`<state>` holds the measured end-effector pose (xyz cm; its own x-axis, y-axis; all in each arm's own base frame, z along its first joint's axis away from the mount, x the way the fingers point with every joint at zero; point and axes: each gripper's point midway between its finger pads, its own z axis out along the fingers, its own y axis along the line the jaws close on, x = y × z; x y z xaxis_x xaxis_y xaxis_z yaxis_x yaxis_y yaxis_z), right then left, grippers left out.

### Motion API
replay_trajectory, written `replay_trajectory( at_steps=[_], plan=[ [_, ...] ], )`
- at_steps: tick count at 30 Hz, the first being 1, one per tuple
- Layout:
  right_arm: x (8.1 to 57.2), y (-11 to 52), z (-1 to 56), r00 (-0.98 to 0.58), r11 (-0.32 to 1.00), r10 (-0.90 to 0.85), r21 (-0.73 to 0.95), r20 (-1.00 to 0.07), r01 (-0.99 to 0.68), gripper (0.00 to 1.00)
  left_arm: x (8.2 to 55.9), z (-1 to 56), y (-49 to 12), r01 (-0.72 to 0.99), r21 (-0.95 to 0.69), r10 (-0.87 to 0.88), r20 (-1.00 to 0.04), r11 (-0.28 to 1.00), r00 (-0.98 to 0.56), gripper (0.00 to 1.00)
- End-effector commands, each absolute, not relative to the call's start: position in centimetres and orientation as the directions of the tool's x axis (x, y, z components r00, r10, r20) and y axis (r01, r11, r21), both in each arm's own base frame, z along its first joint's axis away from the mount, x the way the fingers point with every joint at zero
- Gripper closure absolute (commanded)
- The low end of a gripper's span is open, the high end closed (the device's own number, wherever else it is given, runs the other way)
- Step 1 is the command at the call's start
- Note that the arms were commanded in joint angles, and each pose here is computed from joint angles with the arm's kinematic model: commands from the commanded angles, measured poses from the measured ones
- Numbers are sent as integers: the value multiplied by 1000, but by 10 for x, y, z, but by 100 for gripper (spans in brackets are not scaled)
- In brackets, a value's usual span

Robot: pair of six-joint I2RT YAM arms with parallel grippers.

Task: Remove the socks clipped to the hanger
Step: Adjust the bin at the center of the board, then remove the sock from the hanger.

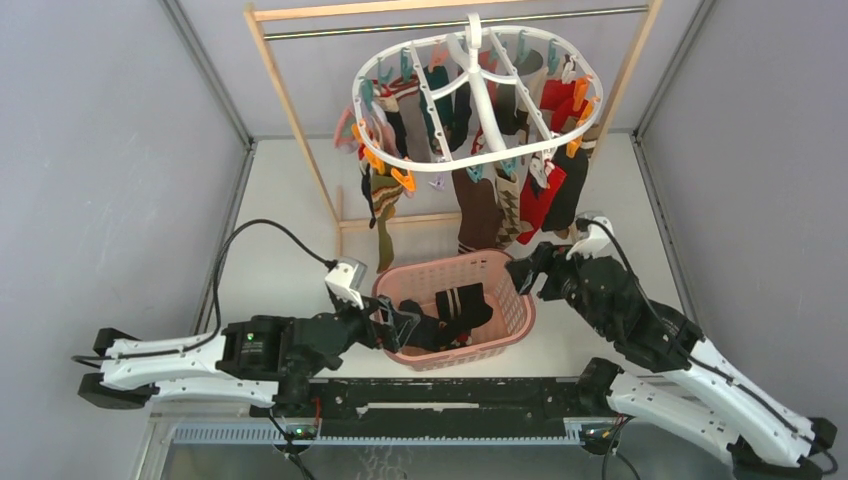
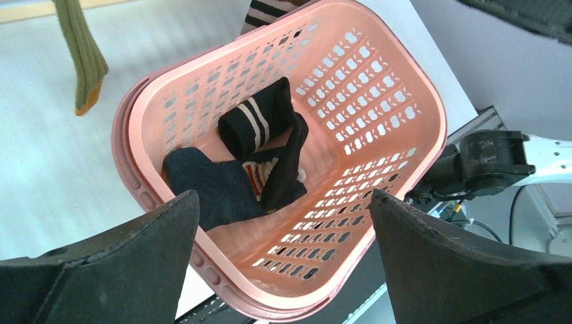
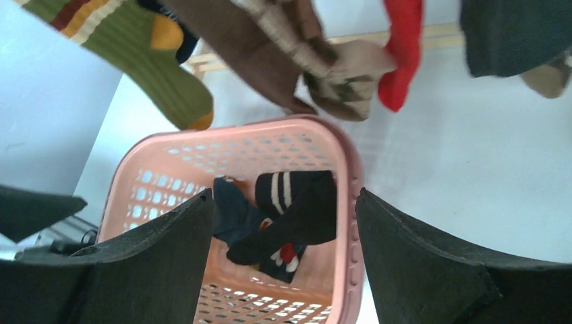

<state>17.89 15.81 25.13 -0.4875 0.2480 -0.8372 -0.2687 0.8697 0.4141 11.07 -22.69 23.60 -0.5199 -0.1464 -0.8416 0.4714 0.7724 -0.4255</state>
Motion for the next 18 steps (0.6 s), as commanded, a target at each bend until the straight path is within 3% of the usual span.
replay_trajectory(
  at_steps=[1,9,18],
  plan=[
    [197,151,281,-425,852,287,432,-858,-296,18,114,235,-239,478,-403,-139,-857,780,-496,0],
    [221,112,292,-360,875,352,441,-864,-203,21,110,227,-264,514,-380,-89,-860,769,-503,0],
    [248,111,297,-375,843,374,480,-848,-244,26,111,236,-260,522,-384,-104,-868,761,-486,0]
  ],
)
